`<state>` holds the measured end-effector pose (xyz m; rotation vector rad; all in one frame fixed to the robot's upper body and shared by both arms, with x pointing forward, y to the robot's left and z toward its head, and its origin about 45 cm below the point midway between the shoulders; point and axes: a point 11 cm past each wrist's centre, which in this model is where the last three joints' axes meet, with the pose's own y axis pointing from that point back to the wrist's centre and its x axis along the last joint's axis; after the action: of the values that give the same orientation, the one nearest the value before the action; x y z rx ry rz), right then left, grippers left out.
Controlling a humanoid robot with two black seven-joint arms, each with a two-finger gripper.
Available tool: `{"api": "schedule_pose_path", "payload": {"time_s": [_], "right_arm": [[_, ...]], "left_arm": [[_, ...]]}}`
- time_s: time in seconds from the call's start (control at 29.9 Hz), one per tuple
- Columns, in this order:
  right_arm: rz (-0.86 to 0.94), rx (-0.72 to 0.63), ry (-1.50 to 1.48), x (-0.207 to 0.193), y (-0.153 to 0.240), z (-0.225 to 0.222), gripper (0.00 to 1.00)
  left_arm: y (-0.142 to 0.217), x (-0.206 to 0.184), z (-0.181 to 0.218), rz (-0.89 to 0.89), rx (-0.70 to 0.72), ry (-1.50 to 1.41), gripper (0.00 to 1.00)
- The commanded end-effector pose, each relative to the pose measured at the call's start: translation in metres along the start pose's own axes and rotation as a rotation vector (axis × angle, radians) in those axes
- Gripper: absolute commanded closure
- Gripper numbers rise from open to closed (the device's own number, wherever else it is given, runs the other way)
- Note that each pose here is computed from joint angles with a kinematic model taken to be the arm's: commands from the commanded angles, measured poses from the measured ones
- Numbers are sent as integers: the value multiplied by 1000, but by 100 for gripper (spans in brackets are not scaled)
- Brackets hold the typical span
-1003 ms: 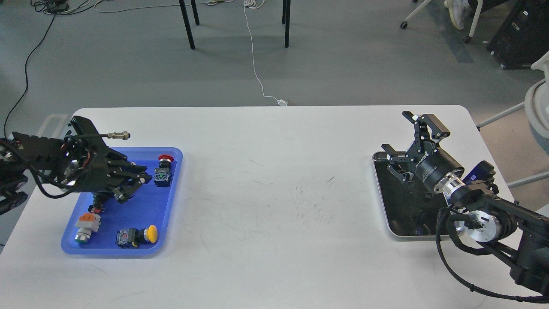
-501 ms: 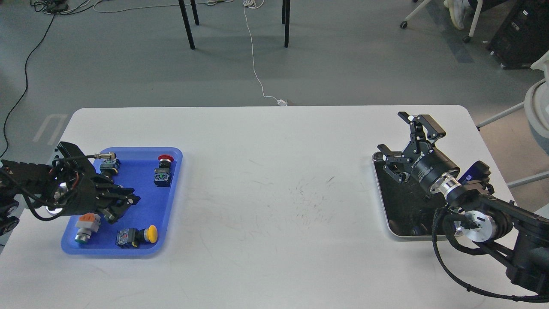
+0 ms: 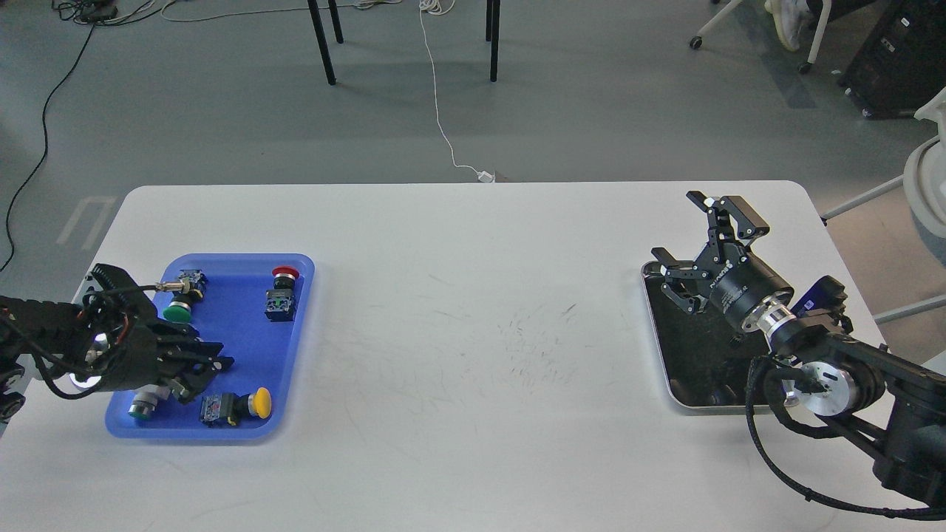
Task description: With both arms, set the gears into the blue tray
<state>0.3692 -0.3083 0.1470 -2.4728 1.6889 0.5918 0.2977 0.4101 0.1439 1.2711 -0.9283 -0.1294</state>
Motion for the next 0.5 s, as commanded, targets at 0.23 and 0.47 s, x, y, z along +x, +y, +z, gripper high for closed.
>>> {"api": "schedule_pose_path", "payload": {"time_s": [0.23, 0.47], "right_arm": [[-18, 12, 22, -3, -6, -11, 1], [-77, -6, 179, -3, -6, -26, 1]], "left_arm": [[30, 92, -8, 337, -1, 93, 8], [34, 158, 42, 699, -400, 665, 3]]}}
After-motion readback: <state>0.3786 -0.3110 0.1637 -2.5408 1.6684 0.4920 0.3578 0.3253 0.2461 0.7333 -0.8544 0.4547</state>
